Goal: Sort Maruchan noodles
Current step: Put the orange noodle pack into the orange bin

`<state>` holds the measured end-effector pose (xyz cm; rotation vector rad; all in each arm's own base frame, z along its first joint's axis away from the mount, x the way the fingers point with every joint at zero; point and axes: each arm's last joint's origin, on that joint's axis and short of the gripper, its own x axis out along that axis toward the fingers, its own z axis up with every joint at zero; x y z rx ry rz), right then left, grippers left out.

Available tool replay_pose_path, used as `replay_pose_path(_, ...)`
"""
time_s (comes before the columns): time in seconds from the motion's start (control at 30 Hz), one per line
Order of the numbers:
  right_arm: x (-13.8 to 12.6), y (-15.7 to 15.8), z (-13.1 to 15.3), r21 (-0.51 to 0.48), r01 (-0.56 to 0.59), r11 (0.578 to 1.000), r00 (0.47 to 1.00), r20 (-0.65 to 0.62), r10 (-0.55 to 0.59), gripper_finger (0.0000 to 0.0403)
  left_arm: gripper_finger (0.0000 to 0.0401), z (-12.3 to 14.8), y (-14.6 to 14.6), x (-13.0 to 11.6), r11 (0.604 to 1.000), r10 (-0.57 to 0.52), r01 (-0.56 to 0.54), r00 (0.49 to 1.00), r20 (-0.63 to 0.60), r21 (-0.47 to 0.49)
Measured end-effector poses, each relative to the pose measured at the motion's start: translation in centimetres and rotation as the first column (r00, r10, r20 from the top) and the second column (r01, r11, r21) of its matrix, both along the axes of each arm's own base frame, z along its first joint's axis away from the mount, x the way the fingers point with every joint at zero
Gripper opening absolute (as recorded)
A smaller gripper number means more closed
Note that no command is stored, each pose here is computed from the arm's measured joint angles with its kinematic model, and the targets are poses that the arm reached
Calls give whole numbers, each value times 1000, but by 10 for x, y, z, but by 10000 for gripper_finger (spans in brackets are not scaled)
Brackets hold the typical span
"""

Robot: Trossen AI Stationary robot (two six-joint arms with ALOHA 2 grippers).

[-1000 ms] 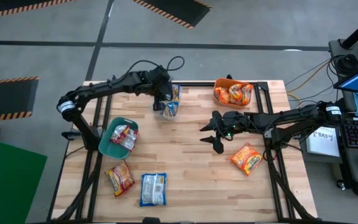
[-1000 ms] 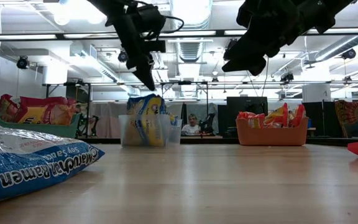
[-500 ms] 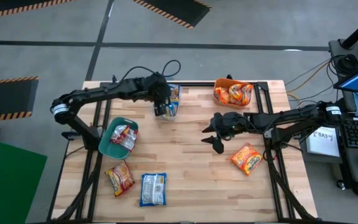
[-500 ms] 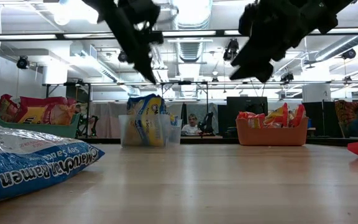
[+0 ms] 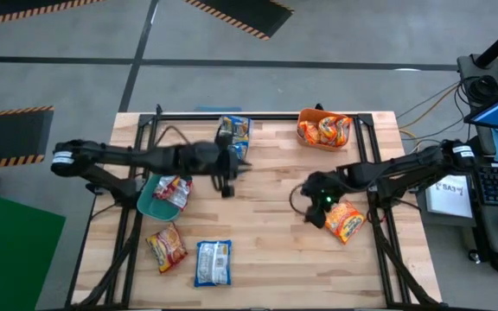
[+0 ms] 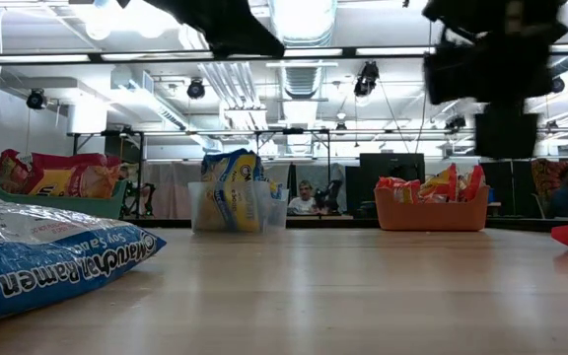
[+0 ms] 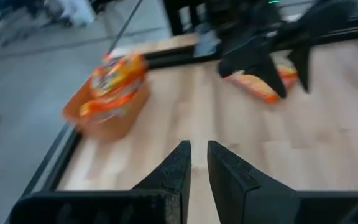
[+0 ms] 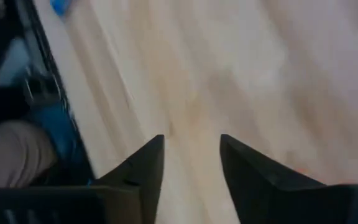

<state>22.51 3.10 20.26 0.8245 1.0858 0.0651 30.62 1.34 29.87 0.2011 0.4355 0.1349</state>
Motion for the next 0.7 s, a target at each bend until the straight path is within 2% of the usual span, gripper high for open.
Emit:
replay_pose_path(0.1,-14,11,-6,65,-8,998,983,-184,20,115,36,-11,-17,-1,998,-60,59,998,26,13)
replay_pose_path(0.17,-30,14,-12,58,17,998,930,-368,6,89,36,-17,-24,0,997,-83,82,996,37,14)
replay_pose_path(0.27,-56,18,-18,-3,53,999,768,-638,-43,47,36,-27,-29,1,995,-95,95,995,38,5)
replay_pose_path(0.33,-69,20,-18,-51,61,997,657,-750,-79,23,36,-33,-29,2,996,-89,90,996,27,-10)
replay_pose_path(0.37,-72,22,-19,-65,55,996,628,-774,-85,16,36,-34,-29,2,996,-85,85,996,25,-20)
replay_pose_path(0.43,-71,25,-19,-53,46,998,631,-773,-70,11,36,-35,-29,3,996,-79,80,997,24,-31)
replay_pose_path(0.57,-62,30,-25,-31,42,999,670,-741,-51,9,36,-37,-30,4,996,-78,78,997,21,-35)
replay_pose_path(0.7,-51,32,-36,-74,20,997,704,-707,-67,9,36,-36,-30,4,996,-78,79,996,29,-35)
